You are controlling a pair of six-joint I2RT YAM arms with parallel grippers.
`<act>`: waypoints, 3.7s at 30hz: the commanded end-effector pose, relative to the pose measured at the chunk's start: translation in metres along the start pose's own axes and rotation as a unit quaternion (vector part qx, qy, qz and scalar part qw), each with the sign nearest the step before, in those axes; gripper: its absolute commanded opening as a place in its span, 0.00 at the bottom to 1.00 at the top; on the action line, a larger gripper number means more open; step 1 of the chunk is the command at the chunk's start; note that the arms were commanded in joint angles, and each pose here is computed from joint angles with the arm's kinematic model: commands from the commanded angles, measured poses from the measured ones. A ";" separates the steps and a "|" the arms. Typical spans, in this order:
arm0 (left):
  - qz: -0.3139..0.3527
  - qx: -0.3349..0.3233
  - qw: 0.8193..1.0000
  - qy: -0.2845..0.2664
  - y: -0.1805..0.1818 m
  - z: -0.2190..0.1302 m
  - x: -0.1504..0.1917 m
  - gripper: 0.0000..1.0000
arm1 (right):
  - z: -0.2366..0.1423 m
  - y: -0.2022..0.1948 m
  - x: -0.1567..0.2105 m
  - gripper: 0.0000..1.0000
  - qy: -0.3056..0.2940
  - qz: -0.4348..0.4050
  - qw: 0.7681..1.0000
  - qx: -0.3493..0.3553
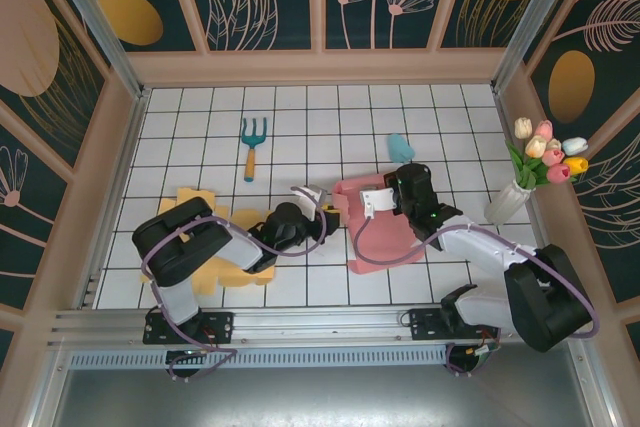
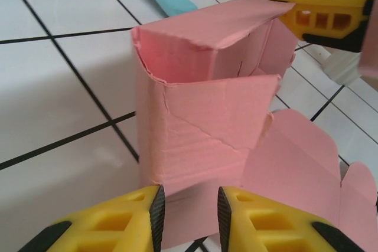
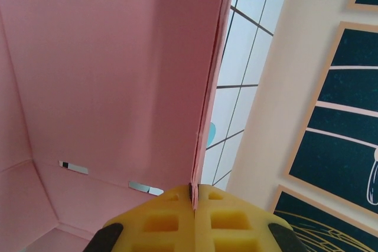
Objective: Fold the paper box
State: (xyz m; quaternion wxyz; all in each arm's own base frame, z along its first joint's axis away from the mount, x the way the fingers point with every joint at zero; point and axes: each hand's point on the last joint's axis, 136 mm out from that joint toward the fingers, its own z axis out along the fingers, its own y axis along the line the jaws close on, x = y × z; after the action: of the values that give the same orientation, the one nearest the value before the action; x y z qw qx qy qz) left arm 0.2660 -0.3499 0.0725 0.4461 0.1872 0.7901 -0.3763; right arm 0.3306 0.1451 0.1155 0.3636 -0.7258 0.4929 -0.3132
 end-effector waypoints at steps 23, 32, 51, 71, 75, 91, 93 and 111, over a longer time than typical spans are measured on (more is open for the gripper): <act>0.003 -0.044 0.999 -0.010 0.000 0.029 -0.006 0.43 | 0.001 0.024 -0.010 0.00 -0.012 -0.026 0.999 -0.036; 0.024 -0.144 0.989 -0.023 0.036 0.033 -0.009 0.44 | -0.001 0.034 -0.015 0.00 -0.012 -0.050 0.998 -0.047; 0.133 -0.198 0.970 -0.048 0.047 0.058 -0.030 0.43 | -0.003 0.045 -0.023 0.00 -0.032 -0.048 0.996 -0.072; 0.133 -0.129 0.981 -0.048 0.043 -0.047 -0.049 0.57 | -0.008 0.039 -0.018 0.00 -0.034 -0.032 0.997 -0.066; 0.134 -0.091 0.986 -0.032 0.043 -0.039 -0.047 0.57 | -0.008 0.039 -0.021 0.00 -0.039 -0.033 0.996 -0.066; 0.181 -0.069 0.981 0.013 0.060 0.018 -0.024 0.54 | -0.004 0.046 -0.021 0.00 -0.039 -0.039 0.995 -0.081; 0.176 -0.063 0.982 0.012 0.062 0.021 -0.026 0.53 | -0.003 0.048 -0.022 0.00 -0.039 -0.040 0.995 -0.084; 0.127 -0.013 0.992 0.016 0.046 0.042 -0.031 0.47 | -0.002 0.049 -0.024 0.00 -0.039 -0.041 0.995 -0.086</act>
State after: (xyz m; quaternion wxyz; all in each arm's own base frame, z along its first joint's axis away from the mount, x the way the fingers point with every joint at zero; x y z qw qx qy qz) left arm 0.3262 -0.3451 0.0515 0.4664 0.3028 0.7784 -0.2914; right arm 0.3205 0.1558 0.1089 0.3551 -0.7453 0.4744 -0.3056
